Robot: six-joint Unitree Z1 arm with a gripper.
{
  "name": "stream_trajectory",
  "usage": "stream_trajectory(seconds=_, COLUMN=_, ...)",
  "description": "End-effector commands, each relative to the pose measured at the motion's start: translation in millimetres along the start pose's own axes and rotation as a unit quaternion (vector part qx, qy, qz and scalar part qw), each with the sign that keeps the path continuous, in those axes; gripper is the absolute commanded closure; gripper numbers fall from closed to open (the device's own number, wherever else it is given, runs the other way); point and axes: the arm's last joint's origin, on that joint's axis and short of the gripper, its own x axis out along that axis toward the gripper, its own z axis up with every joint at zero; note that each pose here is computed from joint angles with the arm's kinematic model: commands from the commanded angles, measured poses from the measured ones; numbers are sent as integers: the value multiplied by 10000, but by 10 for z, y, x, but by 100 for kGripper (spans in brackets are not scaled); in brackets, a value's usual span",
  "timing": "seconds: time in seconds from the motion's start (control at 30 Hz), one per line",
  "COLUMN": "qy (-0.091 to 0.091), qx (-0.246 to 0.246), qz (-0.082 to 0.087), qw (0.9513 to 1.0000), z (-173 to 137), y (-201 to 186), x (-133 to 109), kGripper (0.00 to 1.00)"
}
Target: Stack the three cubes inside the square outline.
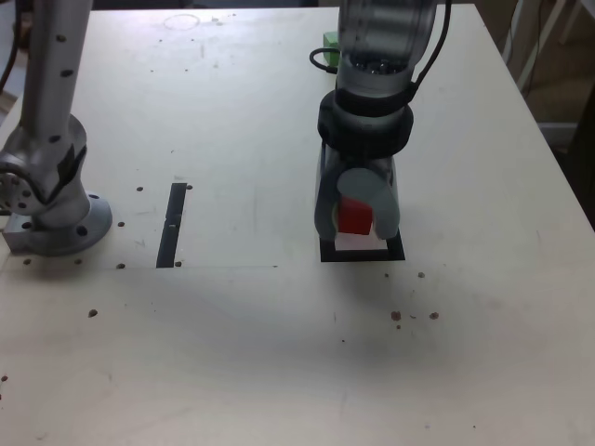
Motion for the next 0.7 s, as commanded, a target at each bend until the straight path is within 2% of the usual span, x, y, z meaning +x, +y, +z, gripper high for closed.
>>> stream_trajectory(seconds=0.0, qy=15, qx=-6, qz=4, qw=10000, z=14, y=7, x=31, kGripper=62)
stream_trajectory(seconds=0.2, qy=3, qx=-10, qz=-4, qw=10000, z=16, y=12, x=72, kGripper=60)
stream_trajectory(seconds=0.47, qy=43, qx=67, qz=-107, qw=9999, z=46, y=27, x=200, kGripper=41)
stream_trajectory(seconds=0.67, qy=-14, qx=92, qz=-89, qw=9999, z=51, y=30, x=208, kGripper=27)
